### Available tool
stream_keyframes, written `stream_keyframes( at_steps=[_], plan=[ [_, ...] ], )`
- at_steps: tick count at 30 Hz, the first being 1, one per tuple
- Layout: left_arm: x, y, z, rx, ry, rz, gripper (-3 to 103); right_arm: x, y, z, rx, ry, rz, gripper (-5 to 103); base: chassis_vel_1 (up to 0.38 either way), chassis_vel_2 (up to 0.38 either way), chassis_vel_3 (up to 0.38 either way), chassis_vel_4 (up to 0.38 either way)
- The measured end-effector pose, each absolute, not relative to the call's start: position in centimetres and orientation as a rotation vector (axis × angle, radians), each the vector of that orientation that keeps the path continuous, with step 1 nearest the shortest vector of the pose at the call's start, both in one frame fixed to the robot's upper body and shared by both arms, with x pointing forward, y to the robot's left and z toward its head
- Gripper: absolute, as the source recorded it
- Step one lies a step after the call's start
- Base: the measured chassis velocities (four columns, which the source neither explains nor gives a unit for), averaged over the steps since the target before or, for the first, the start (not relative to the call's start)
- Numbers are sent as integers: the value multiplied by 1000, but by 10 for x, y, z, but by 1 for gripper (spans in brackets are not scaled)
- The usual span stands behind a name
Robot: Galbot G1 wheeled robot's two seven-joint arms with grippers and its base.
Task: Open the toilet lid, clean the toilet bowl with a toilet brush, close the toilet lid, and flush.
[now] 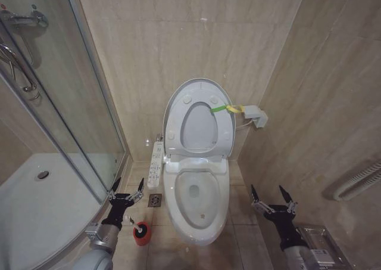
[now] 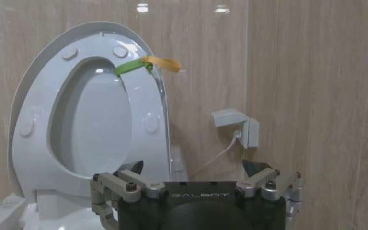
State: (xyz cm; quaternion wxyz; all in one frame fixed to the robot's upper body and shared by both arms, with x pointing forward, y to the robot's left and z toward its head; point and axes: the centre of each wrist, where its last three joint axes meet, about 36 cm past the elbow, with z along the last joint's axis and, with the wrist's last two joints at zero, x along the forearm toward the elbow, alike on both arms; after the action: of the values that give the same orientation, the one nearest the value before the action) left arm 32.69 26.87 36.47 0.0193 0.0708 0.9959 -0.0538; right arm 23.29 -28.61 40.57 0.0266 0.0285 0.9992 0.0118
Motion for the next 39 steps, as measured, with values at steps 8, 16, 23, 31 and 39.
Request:
stream_keyframes(
  at_steps=[8,16,23,31,39],
  plan=[
    [327,269,365,220,3091,-167,100,233,-286,406,88,3090,36,100,0,0,0,0],
    [327,269,365,220,3091,-167,100,233,-286,406,88,3090,35,100,0,0,0,0],
    [327,269,365,220,3091,-167,100,233,-286,406,88,3090,35,100,0,0,0,0],
    [327,269,365,220,3091,-167,100,233,-286,406,88,3089,35,100,0,0,0,0],
    [327,269,365,220,3091,-167,100,233,-286,407,88,3089,35,100,0,0,0,0]
  ],
)
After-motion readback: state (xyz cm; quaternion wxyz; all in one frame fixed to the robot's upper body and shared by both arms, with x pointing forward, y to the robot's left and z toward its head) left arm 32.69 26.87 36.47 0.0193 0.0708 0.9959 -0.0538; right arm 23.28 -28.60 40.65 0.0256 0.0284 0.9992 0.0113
